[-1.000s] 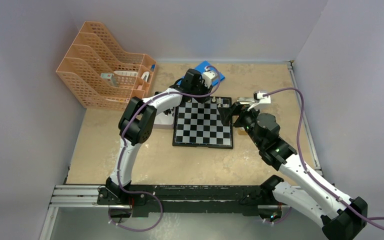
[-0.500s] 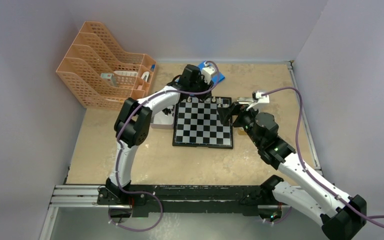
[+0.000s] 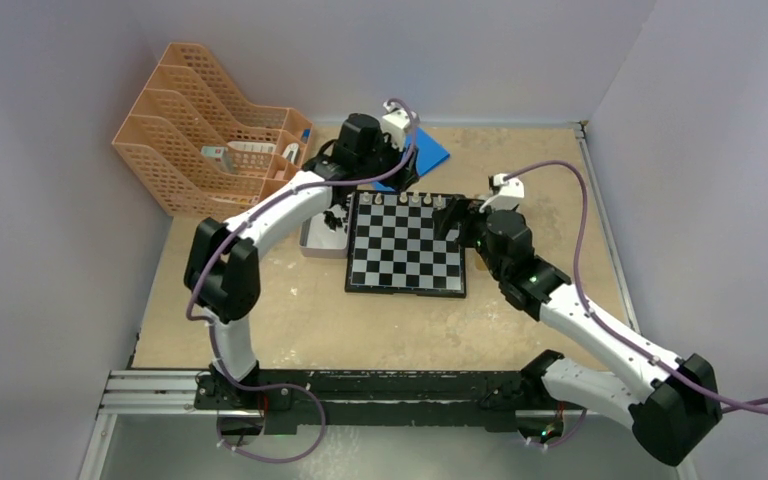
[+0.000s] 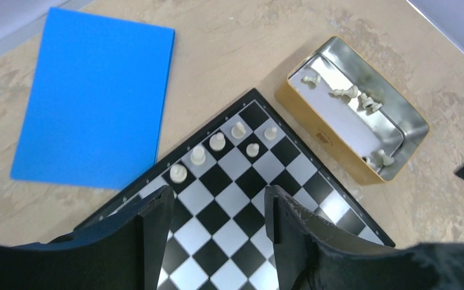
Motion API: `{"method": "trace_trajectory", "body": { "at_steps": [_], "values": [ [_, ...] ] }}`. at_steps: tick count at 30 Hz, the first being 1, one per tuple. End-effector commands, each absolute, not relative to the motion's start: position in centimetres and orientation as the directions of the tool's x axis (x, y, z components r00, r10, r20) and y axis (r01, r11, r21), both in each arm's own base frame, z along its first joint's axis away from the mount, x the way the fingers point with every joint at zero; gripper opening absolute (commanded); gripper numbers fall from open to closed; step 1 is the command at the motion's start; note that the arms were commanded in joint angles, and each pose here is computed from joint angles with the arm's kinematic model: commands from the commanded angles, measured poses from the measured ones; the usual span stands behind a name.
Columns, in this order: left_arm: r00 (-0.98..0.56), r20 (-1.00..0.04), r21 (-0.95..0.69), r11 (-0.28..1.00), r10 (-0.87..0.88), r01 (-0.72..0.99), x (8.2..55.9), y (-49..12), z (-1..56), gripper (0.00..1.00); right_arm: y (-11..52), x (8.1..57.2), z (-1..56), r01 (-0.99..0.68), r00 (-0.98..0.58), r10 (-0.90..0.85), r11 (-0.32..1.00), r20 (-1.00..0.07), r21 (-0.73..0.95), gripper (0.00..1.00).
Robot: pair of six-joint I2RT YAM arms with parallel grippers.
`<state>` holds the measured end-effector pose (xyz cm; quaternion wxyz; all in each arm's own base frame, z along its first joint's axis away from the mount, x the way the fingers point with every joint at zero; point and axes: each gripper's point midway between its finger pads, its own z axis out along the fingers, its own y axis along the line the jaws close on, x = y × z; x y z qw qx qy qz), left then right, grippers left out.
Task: Set up the chess pieces on the board
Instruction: Place the chess piece on the chessboard, then pick up the chess piece from the storage box.
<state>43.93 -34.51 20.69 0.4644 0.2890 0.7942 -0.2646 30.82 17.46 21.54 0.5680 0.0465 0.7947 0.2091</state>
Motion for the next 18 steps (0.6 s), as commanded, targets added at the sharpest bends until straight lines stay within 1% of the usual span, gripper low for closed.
{"method": "trace_trajectory", "body": {
  "at_steps": [1, 3, 4, 11, 16, 18],
  "values": [
    [-0.436, -0.883, -0.164, 0.753, 0.176, 0.637, 41.9, -31.3, 23.9, 0.58, 15.9, 32.9, 24.3, -0.073, -0.245, 0.308, 0.94, -0.919, 0.334, 0.96],
    [-0.469, -0.863, -0.179, 0.756, 0.187, 0.63, 40.1, -30.3, 23.4, 0.66, 15.3, 33.8, 23.7, -0.022, -0.245, 0.284, 0.954, -0.927, 0.298, 0.94],
    [-0.478, -0.858, -0.186, 0.753, 0.189, 0.631, 39.2, -29.9, 23.4, 0.67, 15.0, 34.2, 23.2, 0.009, -0.249, 0.272, 0.96, -0.929, 0.279, 0.93],
    [-0.498, -0.842, -0.207, 0.729, 0.206, 0.652, 32.9, -26.7, 24.1, 0.71, 12.3, 36.9, 20.1, 0.166, -0.291, 0.185, 0.976, -0.939, 0.141, 0.87],
    [-0.525, -0.83, -0.251, 0.714, 0.189, 0.654, 28.4, -24.6, 23.7, 0.76, 8.0, 38.5, 19.1, 0.268, -0.318, 0.118, 0.963, -0.941, 0.03, 0.74],
    [-0.537, -0.823, -0.27, 0.705, 0.183, 0.655, 26.5, -23.8, 22.5, 0.79, 6.3, 39.2, 18.8, 0.292, -0.334, 0.11, 0.956, -0.936, 0.008, 0.72]
  ]
}}
